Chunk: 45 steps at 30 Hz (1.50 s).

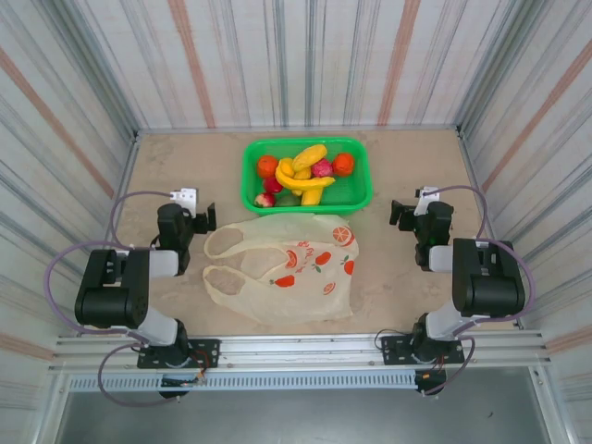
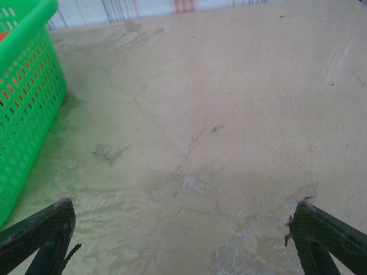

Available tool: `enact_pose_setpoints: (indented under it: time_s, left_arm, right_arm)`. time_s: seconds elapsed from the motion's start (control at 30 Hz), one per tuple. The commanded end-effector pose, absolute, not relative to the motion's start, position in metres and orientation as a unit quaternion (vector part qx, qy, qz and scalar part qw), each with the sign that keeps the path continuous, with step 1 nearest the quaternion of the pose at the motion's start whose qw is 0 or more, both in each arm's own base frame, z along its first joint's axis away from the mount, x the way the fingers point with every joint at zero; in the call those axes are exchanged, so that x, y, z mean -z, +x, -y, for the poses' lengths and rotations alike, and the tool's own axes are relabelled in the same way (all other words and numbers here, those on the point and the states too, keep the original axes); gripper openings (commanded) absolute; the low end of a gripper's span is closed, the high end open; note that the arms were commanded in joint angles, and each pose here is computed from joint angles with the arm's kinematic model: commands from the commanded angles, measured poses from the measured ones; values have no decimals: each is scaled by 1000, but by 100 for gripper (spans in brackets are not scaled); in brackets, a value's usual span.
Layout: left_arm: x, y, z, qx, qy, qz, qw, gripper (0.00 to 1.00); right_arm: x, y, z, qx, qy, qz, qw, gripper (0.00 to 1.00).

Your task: Place the fake fruits into the plastic bag and tie a complex knot

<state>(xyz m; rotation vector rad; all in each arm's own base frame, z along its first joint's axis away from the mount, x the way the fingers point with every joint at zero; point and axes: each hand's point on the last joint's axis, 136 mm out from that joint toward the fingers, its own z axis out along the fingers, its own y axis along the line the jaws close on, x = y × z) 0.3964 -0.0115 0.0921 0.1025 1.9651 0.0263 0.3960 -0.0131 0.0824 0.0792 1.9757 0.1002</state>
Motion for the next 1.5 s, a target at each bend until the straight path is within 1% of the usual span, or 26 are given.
enact_pose_setpoints:
  time_s: [0.0,0.17,0.33,0.43,0.57,1.47]
  left_arm:
    - [-92,394,13,-22,44,-829,558,99]
    - [-91,396,16,4,55,-832,552,99]
    - [-91,396,18,2,58,-832,552,99]
    - [-93,393,21,-22,63,-824,562,99]
    - [-91,395,20,-10,63,-829,555,99]
    - [-92,396,20,-10,63,-829,556,99]
  right_arm:
    - [-81,395,12,-50,37,-835,547,99]
    - [-81,395,12,-50,37,-835,546,99]
    - [-81,395,11,-50,37,-835,547,99]
    - [-81,395,11,-48,36,-835,547,99]
    - [-81,394,10,-48,35,-835,547,99]
    - [-81,395,10,-47,35,-835,547,99]
